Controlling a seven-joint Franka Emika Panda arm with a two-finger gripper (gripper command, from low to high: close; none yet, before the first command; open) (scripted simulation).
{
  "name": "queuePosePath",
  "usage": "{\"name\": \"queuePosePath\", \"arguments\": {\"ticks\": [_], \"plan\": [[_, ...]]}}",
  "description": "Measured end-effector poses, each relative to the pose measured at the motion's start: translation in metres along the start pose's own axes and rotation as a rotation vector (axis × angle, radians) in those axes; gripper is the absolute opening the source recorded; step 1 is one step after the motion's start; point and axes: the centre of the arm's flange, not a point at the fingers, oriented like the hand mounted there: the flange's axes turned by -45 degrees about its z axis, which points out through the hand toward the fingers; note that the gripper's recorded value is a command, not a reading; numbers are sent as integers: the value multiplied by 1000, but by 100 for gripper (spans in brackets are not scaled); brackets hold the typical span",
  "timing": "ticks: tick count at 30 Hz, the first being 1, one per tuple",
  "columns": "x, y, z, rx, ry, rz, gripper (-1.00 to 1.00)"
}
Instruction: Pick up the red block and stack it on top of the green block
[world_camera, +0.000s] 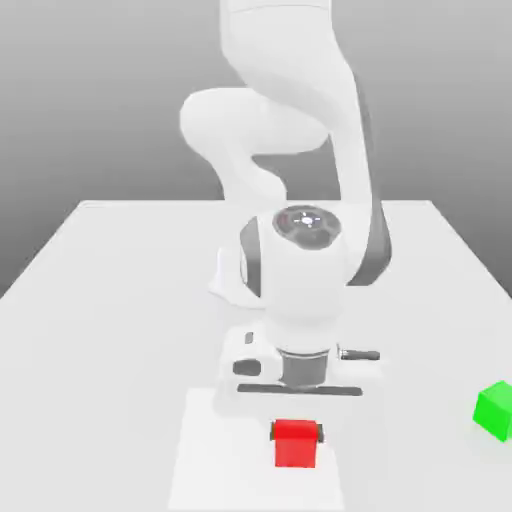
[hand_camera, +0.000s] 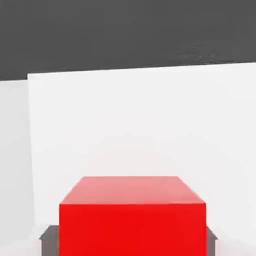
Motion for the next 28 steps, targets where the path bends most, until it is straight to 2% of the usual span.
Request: {"name": "queuePosePath", "arguments": {"ticks": [2,8,14,20,25,26,28], "plan": [[0,0,-1,0,0,0,-100],[0,-4,-58,0,-1,-3,-100],[-11,-135,-78,-2,-3,-85,-100],[-64,-266,-95,0,-1,-158,-100],[-75,-284,-44,-1,1,-169,-100],[-76,-284,-37,0,1,-169,100],[-76,-284,-37,0,1,-169,100]]}}
